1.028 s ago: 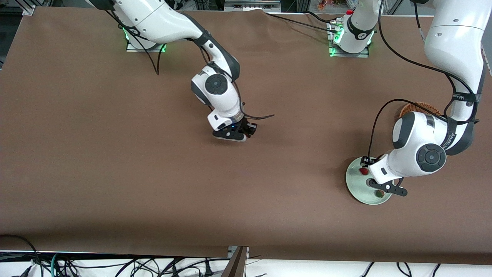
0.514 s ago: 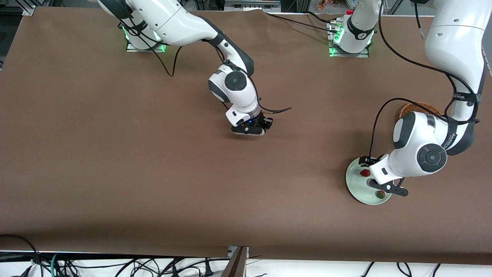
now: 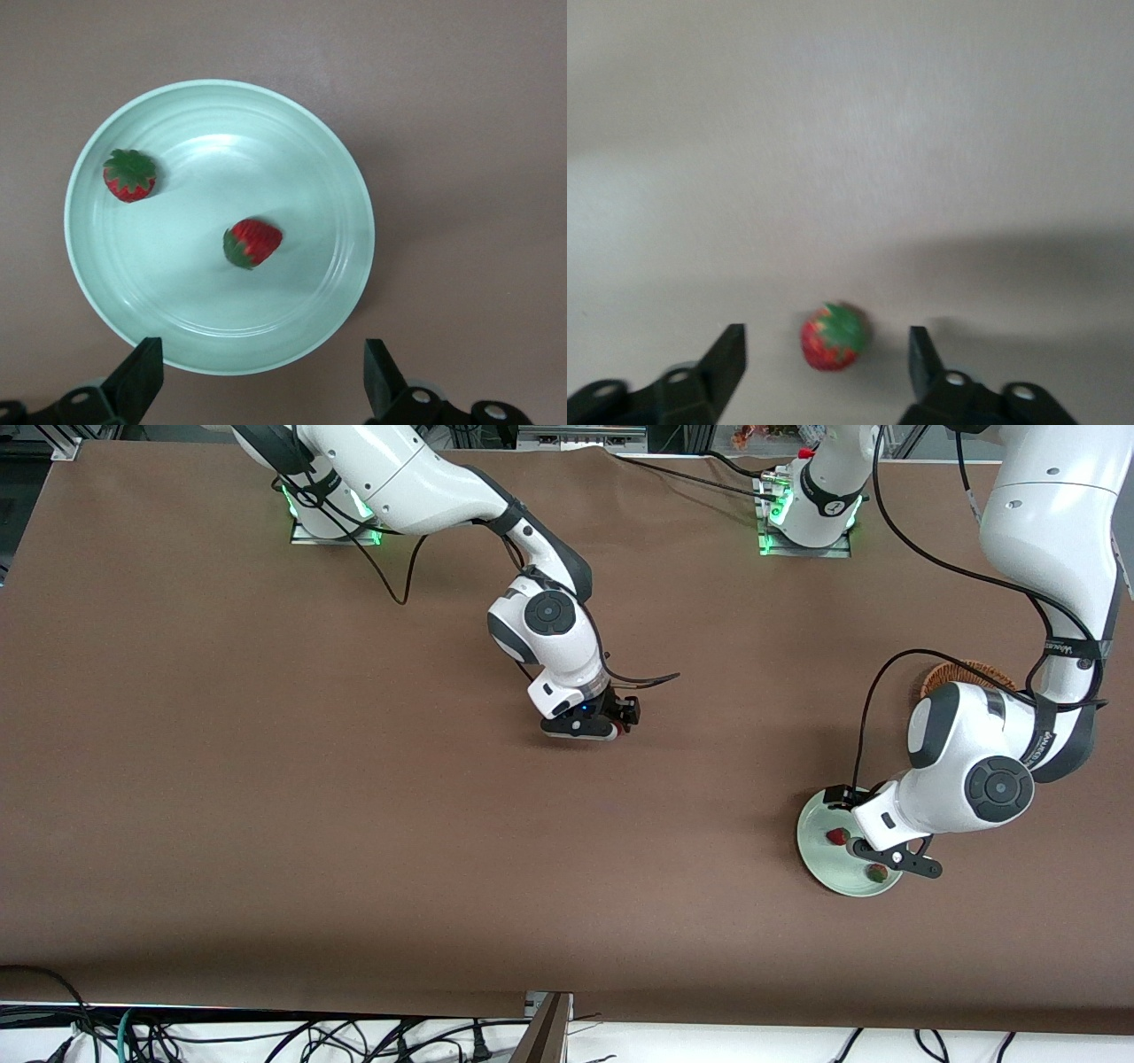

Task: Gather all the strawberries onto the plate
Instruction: 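Set the last strawberry at mid-table with the right gripper while the left returns, then grasp the strawberry with the left gripper while the right gripper returns to rest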

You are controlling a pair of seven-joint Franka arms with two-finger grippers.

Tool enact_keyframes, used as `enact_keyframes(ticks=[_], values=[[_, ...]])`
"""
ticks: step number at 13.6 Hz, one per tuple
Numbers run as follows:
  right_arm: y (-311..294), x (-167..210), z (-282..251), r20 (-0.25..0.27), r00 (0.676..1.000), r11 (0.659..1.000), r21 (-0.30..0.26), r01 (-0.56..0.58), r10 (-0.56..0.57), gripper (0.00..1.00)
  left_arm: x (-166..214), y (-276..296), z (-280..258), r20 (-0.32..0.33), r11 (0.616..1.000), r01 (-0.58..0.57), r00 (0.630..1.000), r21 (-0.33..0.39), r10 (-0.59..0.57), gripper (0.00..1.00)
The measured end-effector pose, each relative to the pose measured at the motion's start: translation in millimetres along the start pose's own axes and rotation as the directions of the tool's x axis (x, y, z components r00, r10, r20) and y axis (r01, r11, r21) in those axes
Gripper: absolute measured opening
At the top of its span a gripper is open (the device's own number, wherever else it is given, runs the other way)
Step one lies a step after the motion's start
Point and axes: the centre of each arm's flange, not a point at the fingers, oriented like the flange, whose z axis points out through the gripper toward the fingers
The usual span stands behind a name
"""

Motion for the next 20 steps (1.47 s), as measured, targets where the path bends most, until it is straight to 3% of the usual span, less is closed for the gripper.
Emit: enact_keyframes(ticks=[1,2,5,8,12,15,20], values=[[1.6,13.0,-9.5,-0.012,1.000,1.000,-0.002,0.007,-0.007,0.98,0.4,2.6,-0.4,0.000,1.000,-0.002,1.000,-0.004,0.002,1.00],[7.8,29.0,-20.5,-0.013,0.999,0.999,-0.028,0.035,-0.036,1.00,1.0,6.0,-0.9,-0.001,1.000,-0.001,1.000,-0.010,0.001,1.00],[46.7,93.0,-68.1,0.024,0.989,0.980,-0.133,0.147,-0.145,1.00,2.9,22.1,-4.0,0.000,0.996,0.041,0.999,-0.074,-0.041,1.00],[98.3,156.7,-122.3,0.045,0.983,0.965,-0.192,0.181,-0.175,1.00,2.5,57.2,-17.7,0.040,0.989,0.105,0.994,-0.107,-0.101,1.00],[175.7,215.3,-207.9,0.146,0.959,0.923,-0.269,0.276,-0.245,1.00,1.7,153.2,-41.6,0.080,0.967,0.219,0.974,-0.127,-0.211,1.00],[231.3,240.5,-291.0,0.194,0.949,0.905,-0.302,0.300,-0.250,1.00,-2.3,224.9,-40.9,0.097,0.951,0.294,0.954,-0.099,-0.284,1.00],[300.1,243.4,-406.3,0.246,0.935,0.888,-0.321,0.329,-0.257,1.00,-13.3,344.5,-24.3,0.066,0.911,0.399,0.917,-0.107,-0.394,1.00]])
